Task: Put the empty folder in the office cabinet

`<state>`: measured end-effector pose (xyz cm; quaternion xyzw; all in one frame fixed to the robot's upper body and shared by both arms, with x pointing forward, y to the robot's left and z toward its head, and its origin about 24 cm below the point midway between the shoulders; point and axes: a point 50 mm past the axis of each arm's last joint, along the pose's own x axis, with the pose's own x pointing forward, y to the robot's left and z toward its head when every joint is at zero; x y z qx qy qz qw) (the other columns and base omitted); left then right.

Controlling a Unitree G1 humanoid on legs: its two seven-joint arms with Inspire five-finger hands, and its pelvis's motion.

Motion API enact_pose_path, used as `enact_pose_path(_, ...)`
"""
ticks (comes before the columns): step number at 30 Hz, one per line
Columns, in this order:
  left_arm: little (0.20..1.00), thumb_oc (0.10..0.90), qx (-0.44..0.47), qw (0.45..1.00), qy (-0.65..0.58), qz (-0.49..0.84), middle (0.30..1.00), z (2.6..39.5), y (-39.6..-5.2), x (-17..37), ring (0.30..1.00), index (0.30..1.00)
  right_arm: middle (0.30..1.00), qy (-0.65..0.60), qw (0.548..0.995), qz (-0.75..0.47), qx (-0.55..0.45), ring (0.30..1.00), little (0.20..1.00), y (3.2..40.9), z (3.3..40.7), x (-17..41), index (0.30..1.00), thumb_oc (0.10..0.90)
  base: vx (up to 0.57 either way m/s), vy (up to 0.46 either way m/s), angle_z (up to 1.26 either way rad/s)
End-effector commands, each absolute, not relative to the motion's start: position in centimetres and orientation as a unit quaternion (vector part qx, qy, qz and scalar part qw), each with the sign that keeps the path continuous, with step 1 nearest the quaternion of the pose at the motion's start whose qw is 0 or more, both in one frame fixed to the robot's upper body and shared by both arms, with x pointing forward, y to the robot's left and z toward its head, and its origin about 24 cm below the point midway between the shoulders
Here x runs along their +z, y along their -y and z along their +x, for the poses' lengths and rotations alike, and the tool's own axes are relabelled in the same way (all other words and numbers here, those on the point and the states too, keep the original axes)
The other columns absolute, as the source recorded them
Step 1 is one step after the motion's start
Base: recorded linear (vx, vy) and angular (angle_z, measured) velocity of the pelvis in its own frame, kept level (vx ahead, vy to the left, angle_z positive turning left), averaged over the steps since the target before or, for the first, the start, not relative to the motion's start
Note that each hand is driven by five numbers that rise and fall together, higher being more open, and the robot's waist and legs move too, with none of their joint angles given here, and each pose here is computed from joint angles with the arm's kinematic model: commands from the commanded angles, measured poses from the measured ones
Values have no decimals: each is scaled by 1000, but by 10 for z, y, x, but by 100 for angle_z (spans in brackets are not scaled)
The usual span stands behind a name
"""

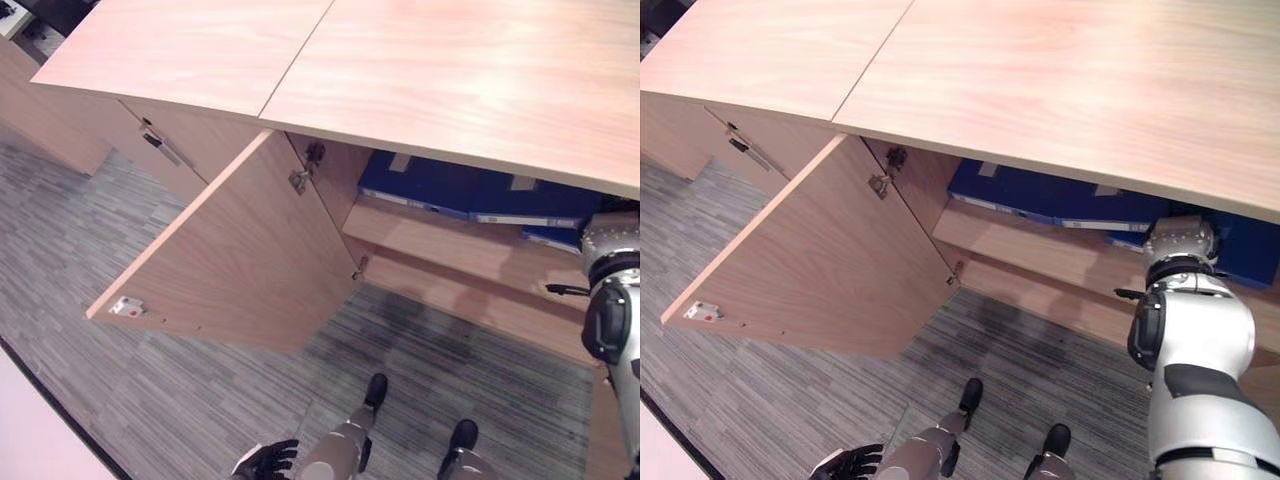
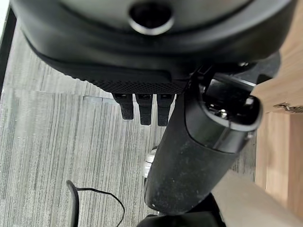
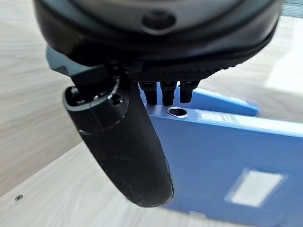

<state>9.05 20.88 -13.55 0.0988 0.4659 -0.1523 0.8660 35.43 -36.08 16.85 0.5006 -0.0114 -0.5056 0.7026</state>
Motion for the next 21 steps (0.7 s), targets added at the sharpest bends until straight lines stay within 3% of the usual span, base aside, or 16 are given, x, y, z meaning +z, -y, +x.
enact_pose_path(1,900,800,-202,876,-425,102,900,103,-192,-130,900,900,900,136,730,445,-502,900,900,415,324,231,900,800,0,0,0)
enact_pose_path(5,900,800,-235,866,-426,118,900,92,-193,-129,900,900,900,139,711,436,-534,900,900,446,293,224,900,800,-26,16,10)
enact_pose_path(11,900,800,-247,860,-428,126,900,87,-196,-128,900,900,900,166,701,430,-544,900,900,464,273,233,900,800,1,-8,12)
enact_pose_path(21,900,800,-255,860,-407,174,900,97,-212,-118,900,900,900,240,733,361,-524,900,900,470,259,303,900,800,-99,-17,12)
